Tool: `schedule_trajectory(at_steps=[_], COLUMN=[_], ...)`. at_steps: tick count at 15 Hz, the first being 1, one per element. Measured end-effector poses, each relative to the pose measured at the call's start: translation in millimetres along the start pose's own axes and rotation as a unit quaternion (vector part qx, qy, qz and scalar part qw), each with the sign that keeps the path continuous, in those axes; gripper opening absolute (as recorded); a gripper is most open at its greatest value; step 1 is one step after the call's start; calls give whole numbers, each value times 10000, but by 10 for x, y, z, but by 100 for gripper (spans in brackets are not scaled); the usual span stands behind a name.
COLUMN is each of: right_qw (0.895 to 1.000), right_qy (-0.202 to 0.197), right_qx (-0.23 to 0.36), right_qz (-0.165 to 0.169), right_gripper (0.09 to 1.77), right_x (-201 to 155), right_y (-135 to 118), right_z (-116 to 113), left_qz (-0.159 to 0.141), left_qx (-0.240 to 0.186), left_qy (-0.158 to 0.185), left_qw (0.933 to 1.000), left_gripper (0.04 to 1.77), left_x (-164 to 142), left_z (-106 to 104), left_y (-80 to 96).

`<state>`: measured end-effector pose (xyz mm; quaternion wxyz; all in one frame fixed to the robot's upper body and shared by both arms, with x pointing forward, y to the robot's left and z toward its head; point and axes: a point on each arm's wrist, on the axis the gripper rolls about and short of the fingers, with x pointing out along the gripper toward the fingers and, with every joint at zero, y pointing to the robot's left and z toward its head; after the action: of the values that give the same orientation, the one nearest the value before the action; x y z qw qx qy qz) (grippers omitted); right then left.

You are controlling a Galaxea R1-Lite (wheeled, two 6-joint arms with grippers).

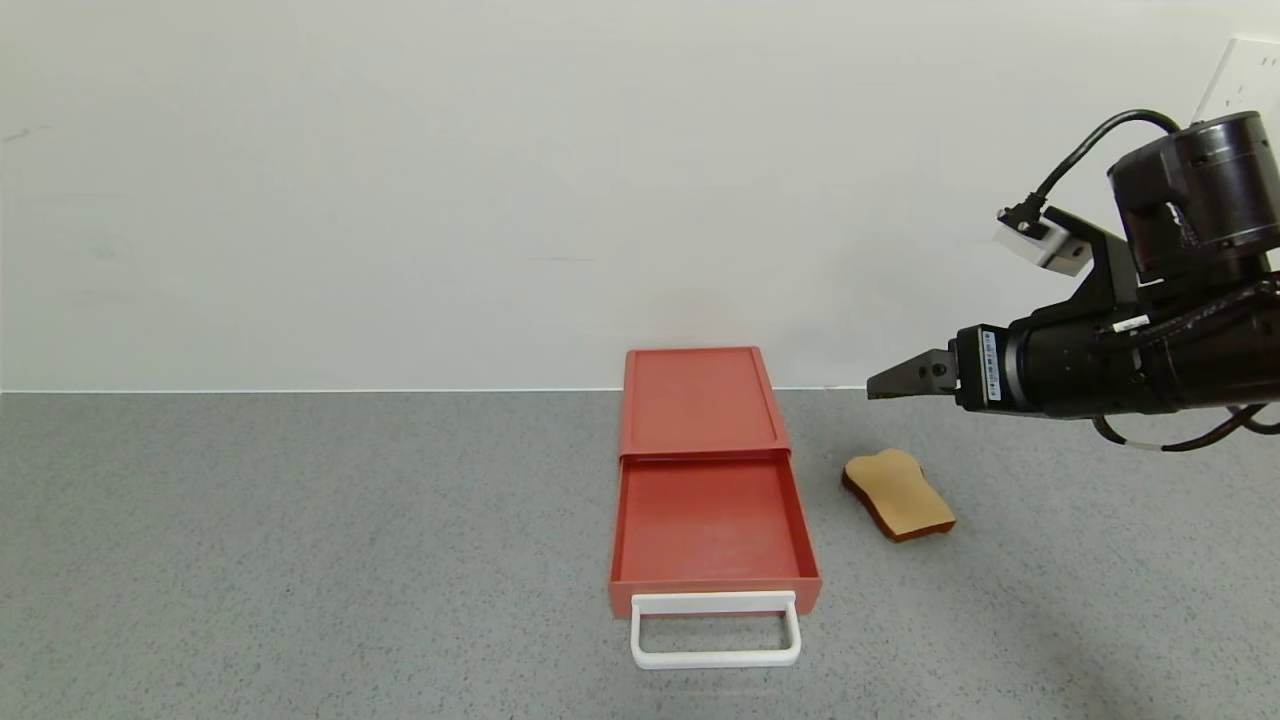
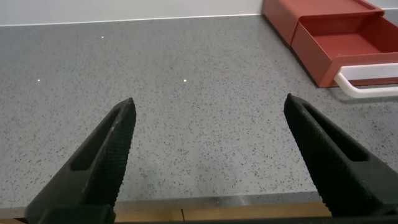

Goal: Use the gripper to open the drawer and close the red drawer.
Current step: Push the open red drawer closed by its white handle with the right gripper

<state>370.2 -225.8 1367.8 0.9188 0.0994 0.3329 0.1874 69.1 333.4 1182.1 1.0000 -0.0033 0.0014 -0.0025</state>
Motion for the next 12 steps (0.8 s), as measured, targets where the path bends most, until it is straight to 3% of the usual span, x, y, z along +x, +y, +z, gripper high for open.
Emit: schedule_trajectory(at_steps=[7, 12], right_qw=[9999, 9979], right_qy=[107, 561], right_qx=[-81, -281], right_qz=[-3, -139], right_gripper=[171, 171], right_x=[3, 33], right_y=[39, 203], right_z=[-41, -142], left_qz=[0, -17], left_qx=[4, 4], left_qy=[3, 0], left_qw=[10000, 10000], left_gripper=[172, 172], left_x=[0, 0], left_z=[-1, 0], left_y=[0, -1])
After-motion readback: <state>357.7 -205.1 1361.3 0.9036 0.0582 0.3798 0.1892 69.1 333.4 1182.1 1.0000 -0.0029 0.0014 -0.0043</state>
